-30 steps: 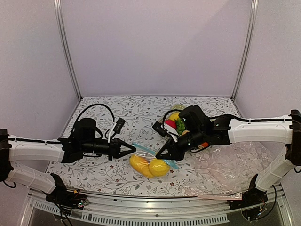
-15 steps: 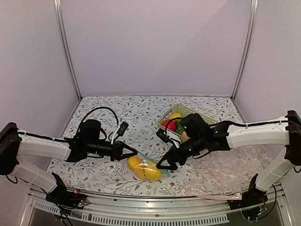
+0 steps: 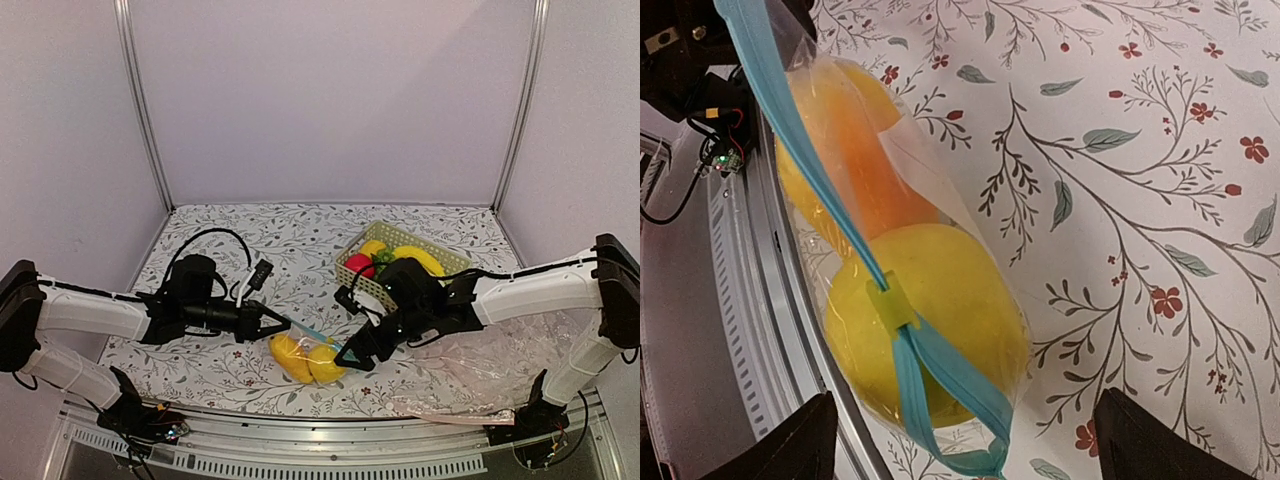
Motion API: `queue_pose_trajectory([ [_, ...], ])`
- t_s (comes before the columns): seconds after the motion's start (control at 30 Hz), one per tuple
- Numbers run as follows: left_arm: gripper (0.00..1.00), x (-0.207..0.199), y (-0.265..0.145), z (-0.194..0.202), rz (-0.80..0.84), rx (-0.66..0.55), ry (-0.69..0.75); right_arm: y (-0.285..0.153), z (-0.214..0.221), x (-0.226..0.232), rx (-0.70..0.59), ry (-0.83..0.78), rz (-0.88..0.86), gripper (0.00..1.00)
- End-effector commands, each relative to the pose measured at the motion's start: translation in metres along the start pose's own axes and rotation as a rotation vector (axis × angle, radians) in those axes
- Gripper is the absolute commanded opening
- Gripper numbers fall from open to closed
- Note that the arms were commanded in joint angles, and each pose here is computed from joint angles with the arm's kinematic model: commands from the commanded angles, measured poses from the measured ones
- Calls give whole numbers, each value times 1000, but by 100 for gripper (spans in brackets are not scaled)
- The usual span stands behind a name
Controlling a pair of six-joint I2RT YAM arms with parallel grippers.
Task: Place the food in the zip-top bag and seal the zipper
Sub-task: Pass from the left arm to the right
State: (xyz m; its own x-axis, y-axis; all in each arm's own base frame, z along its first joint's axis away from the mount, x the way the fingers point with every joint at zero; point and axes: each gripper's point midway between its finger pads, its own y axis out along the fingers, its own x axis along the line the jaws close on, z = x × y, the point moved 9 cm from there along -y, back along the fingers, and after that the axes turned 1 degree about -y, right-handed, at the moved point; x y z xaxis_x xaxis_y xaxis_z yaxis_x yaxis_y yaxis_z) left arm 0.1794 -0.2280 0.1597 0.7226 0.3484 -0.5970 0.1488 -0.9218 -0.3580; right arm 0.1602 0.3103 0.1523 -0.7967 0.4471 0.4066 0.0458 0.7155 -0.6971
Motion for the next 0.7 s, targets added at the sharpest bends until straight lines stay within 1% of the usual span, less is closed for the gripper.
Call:
queue_pose_trajectory([
  [0.0, 0, -6, -1, -5, 34, -1, 26, 12, 6, -4, 7, -12, -7, 89],
  [0.13, 0, -8, -1, -4, 54, 4, 39, 11, 6, -12, -7, 16, -90, 87],
  [0.2, 0, -8, -1, -4, 63, 8, 42, 8, 5, -12, -8, 24, -128, 84],
  [0.23, 0, -8, -1, -4, 66, 10, 43, 7, 3, -12, -7, 24, -152, 82],
  [0.3, 0, -7, 0, -4, 67, 15, 42, 8, 2, -10, 5, 26, -206, 74],
  [0.37, 0, -7, 1, -4, 65, 15, 41, 10, 3, -9, 20, 33, -237, 69],
  [0.43, 0, -5, 1, -4, 58, 13, 41, 13, 6, -10, 37, 42, -248, 67],
  [0.57, 0, -5, 1, -5, 52, 10, 41, 17, 12, -12, 61, 57, -253, 66],
  [0.67, 0, -4, 1, -6, 51, 13, 39, 18, 14, -14, 64, 61, -237, 57],
])
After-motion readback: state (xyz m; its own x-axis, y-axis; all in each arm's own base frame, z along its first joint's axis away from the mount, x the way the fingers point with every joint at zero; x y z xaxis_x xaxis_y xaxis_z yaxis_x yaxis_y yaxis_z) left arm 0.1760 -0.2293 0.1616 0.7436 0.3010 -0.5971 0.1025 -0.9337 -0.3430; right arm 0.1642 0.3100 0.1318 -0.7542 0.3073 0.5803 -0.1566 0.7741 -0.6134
